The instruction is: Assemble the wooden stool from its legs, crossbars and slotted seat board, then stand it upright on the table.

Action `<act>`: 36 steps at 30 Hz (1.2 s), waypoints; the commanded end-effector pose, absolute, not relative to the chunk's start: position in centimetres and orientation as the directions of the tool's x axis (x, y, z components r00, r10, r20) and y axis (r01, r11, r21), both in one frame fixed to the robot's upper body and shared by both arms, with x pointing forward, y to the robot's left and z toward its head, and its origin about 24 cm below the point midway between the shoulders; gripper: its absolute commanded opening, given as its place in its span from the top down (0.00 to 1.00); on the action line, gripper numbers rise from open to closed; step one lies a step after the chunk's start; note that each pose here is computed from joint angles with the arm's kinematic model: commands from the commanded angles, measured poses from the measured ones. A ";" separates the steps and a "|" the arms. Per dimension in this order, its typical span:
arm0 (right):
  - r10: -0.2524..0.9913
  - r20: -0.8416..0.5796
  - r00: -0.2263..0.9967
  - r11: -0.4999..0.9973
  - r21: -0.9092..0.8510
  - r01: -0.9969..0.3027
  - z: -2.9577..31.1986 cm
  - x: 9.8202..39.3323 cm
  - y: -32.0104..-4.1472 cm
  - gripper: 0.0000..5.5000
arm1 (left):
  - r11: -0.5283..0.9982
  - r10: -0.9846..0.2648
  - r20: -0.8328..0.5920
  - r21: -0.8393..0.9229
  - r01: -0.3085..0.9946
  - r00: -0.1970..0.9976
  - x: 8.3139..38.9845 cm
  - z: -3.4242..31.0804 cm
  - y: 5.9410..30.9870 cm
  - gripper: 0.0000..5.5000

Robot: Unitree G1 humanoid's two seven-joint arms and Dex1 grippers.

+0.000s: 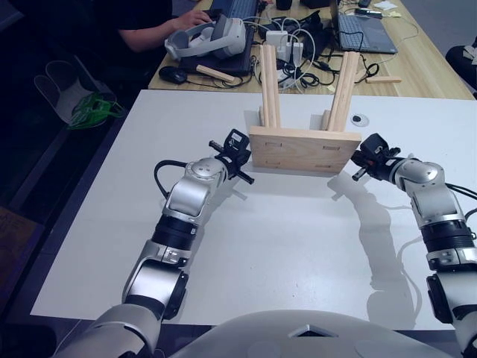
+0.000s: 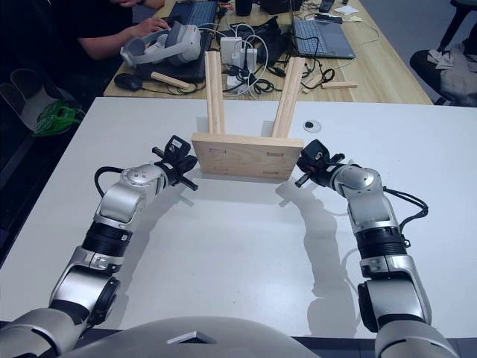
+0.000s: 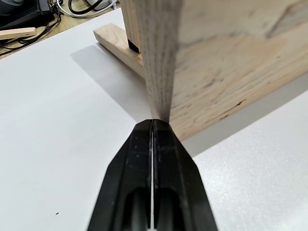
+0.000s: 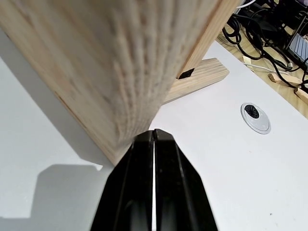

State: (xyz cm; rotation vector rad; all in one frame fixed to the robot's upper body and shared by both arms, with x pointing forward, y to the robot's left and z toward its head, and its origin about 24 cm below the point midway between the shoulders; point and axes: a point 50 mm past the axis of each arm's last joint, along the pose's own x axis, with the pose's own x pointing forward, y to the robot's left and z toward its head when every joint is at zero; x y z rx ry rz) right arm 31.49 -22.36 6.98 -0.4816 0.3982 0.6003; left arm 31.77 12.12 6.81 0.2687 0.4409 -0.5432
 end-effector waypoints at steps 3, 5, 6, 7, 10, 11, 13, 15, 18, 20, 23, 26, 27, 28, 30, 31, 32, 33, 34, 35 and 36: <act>0.585 -0.491 0.646 0.638 -0.213 -0.740 6.9 29.7 -20.8 1.00 | 0.759 -0.549 -0.454 0.080 0.646 0.701 30.5 6.9 10.5 0.99; 0.597 -0.497 0.629 0.627 -0.200 -0.753 6.9 29.3 -20.8 1.00 | 0.743 -0.570 -0.456 0.068 0.666 0.683 30.1 6.9 10.3 0.99; 0.602 -0.499 0.624 0.623 -0.195 -0.757 6.9 29.1 -20.8 1.00 | 0.734 -0.583 -0.455 0.060 0.676 0.673 29.8 6.9 10.2 0.99; 0.605 -0.501 0.619 0.619 -0.192 -0.761 7.0 29.0 -20.9 1.00 | 0.725 -0.597 -0.453 0.050 0.687 0.663 29.5 6.9 10.1 0.99; 0.619 -0.501 0.605 0.610 -0.178 -0.772 7.2 28.6 -21.0 1.00 | 0.688 -0.647 -0.436 0.020 0.725 0.626 28.7 7.2 9.8 0.99; 0.627 -0.498 0.599 0.607 -0.169 -0.776 7.3 28.4 -20.9 1.00 | 0.678 -0.660 -0.433 0.009 0.735 0.614 28.5 7.3 9.7 0.99; 0.652 -0.492 0.577 0.593 -0.143 -0.792 7.4 28.0 -20.8 1.00 | 0.657 -0.682 -0.433 -0.009 0.754 0.589 28.0 7.5 9.9 0.99; 0.680 -0.486 0.549 0.572 -0.117 -0.812 7.6 27.4 -20.7 1.00 | 0.643 -0.696 -0.435 -0.023 0.766 0.571 27.5 7.6 10.1 0.99; 0.715 -0.470 0.518 0.550 -0.079 -0.831 8.1 26.5 -20.7 1.00 | 0.623 -0.712 -0.444 -0.042 0.781 0.544 26.7 7.9 10.6 0.99; 0.721 -0.473 0.506 0.543 -0.068 -0.837 8.3 26.1 -20.9 1.00 | 0.608 -0.721 -0.456 -0.056 0.792 0.521 26.1 7.8 10.9 0.99; 0.723 -0.486 0.491 0.533 -0.060 -0.844 8.5 25.5 -21.2 1.00 | 0.593 -0.730 -0.473 -0.081 0.801 0.493 25.2 7.7 11.2 0.99; 0.695 -0.503 0.514 0.552 -0.085 -0.830 8.5 25.3 -21.8 1.00 | 0.627 -0.682 -0.513 -0.042 0.778 0.522 24.8 7.3 11.9 0.99; 0.672 -0.508 0.539 0.572 -0.107 -0.813 8.4 25.5 -22.2 1.00 | 0.664 -0.634 -0.531 -0.001 0.748 0.562 25.1 7.1 12.4 0.99; 0.649 -0.514 0.562 0.590 -0.127 -0.798 8.3 25.6 -22.5 1.00 | 0.691 -0.587 -0.548 0.045 0.721 0.596 25.4 7.0 12.9 0.99; 0.592 -0.539 0.599 0.621 -0.168 -0.765 8.1 25.8 -23.4 1.00 | 0.743 -0.503 -0.562 0.108 0.661 0.657 25.9 6.8 13.8 0.99; 0.567 -0.553 0.611 0.632 -0.183 -0.753 8.0 25.9 -23.8 1.00 | 0.757 -0.473 -0.567 0.130 0.641 0.674 26.0 6.7 14.1 0.99; 0.543 -0.565 0.621 0.642 -0.198 -0.741 7.9 25.9 -24.2 1.00 | 0.764 -0.453 -0.574 0.144 0.629 0.682 26.0 6.6 14.3 0.99; 0.515 -0.576 0.635 0.654 -0.215 -0.725 7.7 26.1 -24.6 1.00 | 0.768 -0.436 -0.581 0.158 0.621 0.687 26.0 6.4 14.4 0.99; 0.494 -0.584 0.644 0.662 -0.228 -0.714 7.6 26.1 -24.9 1.00 | 0.771 -0.428 -0.586 0.162 0.616 0.689 25.9 6.2 14.5 0.99; 0.470 -0.592 0.655 0.671 -0.242 -0.701 7.4 26.3 -25.1 1.00 | 0.772 -0.421 -0.591 0.164 0.613 0.688 25.7 6.0 14.4 0.99; 0.452 -0.598 0.662 0.677 -0.253 -0.691 7.3 26.4 -25.3 1.00 | 0.774 -0.416 -0.594 0.167 0.611 0.688 25.6 5.9 14.4 0.99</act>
